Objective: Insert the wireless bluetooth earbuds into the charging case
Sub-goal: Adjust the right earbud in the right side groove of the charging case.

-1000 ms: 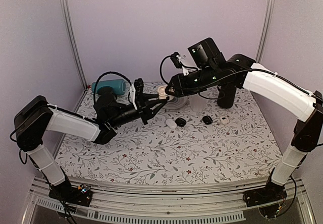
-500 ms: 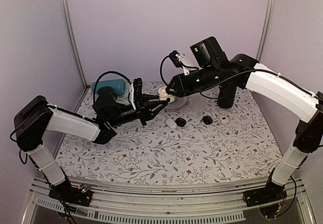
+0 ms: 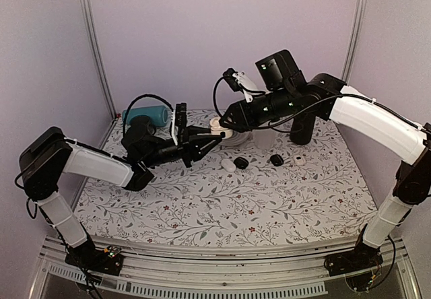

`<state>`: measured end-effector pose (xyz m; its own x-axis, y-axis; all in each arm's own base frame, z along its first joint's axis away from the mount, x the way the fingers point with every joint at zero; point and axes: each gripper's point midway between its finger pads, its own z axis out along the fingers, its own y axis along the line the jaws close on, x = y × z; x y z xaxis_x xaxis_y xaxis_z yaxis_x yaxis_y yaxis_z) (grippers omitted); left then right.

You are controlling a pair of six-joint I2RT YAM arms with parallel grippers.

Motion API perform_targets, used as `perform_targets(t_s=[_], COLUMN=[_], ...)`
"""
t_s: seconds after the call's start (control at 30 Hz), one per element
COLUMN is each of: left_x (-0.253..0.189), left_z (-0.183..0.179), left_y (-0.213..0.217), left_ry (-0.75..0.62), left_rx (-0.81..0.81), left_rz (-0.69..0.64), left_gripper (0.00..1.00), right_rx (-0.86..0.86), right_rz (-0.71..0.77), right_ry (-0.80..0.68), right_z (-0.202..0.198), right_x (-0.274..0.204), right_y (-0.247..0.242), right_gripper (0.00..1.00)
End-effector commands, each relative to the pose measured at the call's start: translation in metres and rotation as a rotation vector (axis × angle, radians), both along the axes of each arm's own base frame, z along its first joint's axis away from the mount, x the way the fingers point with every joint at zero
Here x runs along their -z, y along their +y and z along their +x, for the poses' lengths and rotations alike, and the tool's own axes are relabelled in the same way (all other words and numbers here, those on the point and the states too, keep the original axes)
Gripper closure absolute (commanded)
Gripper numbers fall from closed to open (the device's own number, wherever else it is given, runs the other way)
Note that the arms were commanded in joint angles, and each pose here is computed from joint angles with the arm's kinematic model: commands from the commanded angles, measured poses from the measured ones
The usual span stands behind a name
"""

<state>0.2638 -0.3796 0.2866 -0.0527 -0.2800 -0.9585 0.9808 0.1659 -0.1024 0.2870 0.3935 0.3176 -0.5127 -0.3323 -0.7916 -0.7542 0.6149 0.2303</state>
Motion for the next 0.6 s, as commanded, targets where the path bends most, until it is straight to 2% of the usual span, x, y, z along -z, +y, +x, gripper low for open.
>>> perform_targets(t_s=[0.0, 0.43, 0.57], left_x=[-0.008, -0.003, -0.003], left_z=[-0.004, 0.002, 0.004], left_y=[0.005, 0.005, 0.006], left_ry=[-0.032, -0.031, -0.033], left_rx=[0.017, -0.013, -0.033], left_rz=[-0.033, -0.017, -0.015], left_gripper=[1.0, 1.0, 1.0], right_rx=[-0.045, -0.051, -0.033], right_rz=[0.058, 0.213, 0.24], right_ry=[-0.006, 0.057, 0.065], right_z=[-0.007, -0.006, -0.007], right_x=[-0.014, -0.036, -0.038], right_y=[-0.001, -0.014, -0.021], right_gripper=[0.6, 0.38, 0.37])
